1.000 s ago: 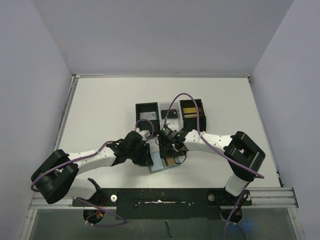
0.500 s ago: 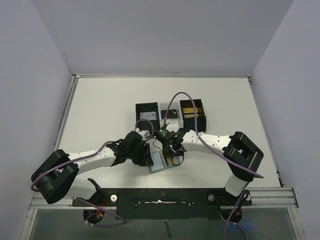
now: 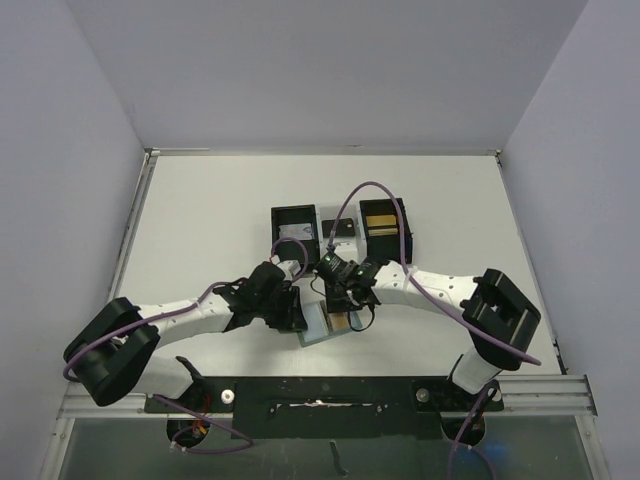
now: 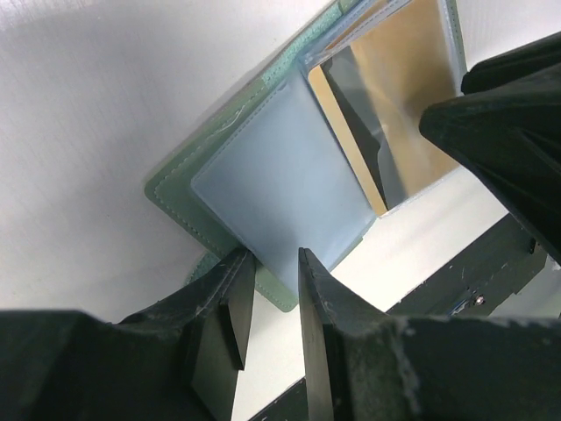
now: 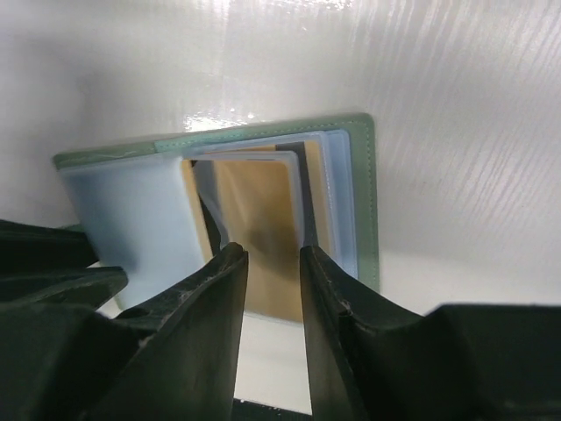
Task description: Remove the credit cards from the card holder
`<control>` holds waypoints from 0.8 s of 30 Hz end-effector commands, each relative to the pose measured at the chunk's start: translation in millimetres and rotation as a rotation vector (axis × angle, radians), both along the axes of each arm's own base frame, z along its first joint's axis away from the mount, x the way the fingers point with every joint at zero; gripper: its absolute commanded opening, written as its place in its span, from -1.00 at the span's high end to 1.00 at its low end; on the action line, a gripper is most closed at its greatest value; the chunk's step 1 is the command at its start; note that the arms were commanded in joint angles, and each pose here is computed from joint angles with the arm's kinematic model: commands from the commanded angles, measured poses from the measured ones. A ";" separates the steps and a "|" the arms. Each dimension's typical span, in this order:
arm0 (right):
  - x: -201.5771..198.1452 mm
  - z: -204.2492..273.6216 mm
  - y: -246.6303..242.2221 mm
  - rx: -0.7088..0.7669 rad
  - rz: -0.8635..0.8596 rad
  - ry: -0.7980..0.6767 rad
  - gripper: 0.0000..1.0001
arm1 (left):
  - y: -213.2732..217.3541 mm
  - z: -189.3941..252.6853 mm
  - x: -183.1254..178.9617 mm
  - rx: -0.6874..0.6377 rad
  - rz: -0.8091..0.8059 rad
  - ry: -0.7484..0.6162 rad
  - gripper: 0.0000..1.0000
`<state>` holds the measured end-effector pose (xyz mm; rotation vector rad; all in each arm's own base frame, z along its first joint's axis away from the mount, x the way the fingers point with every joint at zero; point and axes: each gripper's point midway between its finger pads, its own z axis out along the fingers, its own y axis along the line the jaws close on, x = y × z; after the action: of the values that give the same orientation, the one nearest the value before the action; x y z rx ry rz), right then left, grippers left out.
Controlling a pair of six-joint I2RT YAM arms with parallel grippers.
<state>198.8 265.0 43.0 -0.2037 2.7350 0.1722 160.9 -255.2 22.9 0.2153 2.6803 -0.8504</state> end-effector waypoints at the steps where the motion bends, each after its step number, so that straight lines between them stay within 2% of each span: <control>1: 5.5 26.1 22.4 0.143 0.027 -0.051 0.37 | -6.6 2.0 10.0 -0.009 0.005 -0.026 0.46; 8: 1.5 21.2 25.7 0.156 0.047 -0.026 0.32 | -6.9 6.3 12.6 -0.009 0.011 -0.038 0.46; 15: 8.4 19.0 11.9 0.193 -0.018 -0.028 0.22 | 2.9 36.2 28.3 -0.003 0.114 -0.119 0.17; 20: 14.6 17.6 6.9 0.333 -0.037 -0.006 0.28 | -15.6 81.5 41.7 -0.156 0.149 -0.189 0.08; 24: 10.9 19.2 11.4 0.413 -0.020 0.009 0.34 | -38.7 98.1 41.3 -0.272 0.111 -0.168 0.07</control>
<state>203.9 247.5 36.3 -0.0356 2.7360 0.4713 186.8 -261.4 77.7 0.0808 2.5032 -0.8927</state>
